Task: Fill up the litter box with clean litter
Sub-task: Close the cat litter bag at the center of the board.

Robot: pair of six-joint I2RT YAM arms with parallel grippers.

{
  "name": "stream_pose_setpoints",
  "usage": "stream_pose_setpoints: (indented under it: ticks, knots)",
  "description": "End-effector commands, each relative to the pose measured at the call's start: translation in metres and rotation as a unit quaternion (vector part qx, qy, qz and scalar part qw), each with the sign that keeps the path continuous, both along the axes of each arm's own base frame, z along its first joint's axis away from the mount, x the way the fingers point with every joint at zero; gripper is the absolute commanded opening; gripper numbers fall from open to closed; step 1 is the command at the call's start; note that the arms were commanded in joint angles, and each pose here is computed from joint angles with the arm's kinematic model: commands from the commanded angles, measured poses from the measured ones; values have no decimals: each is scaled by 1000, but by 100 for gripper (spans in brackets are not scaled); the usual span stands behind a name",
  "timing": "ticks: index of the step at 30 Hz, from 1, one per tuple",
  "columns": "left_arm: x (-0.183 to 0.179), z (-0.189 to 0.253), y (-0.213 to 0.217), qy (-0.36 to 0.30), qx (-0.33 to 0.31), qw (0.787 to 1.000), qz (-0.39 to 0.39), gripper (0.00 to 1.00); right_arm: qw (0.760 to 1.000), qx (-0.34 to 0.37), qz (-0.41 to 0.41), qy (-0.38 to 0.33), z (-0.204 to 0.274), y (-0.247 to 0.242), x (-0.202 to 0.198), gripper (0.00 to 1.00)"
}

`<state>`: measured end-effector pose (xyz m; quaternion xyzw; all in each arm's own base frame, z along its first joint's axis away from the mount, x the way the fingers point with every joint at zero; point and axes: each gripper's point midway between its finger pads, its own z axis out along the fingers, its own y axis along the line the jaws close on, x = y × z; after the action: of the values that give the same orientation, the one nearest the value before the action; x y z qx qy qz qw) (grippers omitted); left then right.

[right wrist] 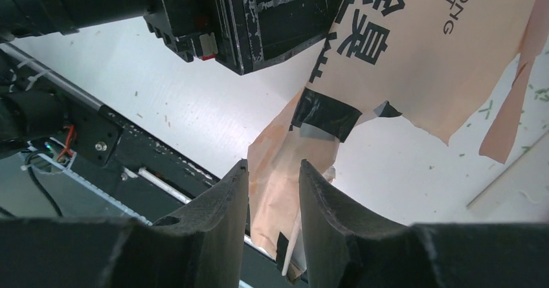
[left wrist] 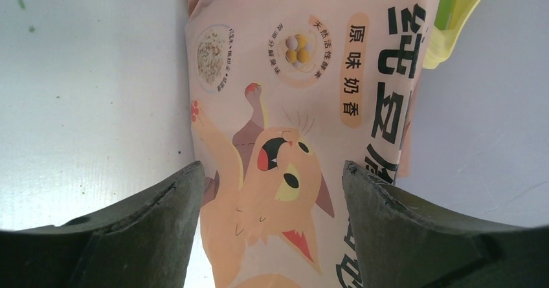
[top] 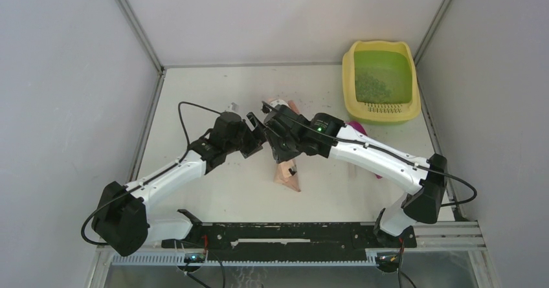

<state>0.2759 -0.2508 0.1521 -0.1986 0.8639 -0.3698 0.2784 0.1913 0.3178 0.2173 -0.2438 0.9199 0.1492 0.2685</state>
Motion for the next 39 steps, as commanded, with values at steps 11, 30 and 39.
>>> stream_pose_setpoints:
  ticks: [11,30,39]
  knots:
    - [0,8,-5,-17,-20,1000,-6,82,997,-61,-11,-36,-7,-6,8,41]
    - [1,10,-7,-18,-24,1000,-7,82,996,-79,-8,-27,-16,-8,7,6]
    - [-1,4,1,-16,-16,1000,0,82,1000,7,14,-6,37,7,17,0]
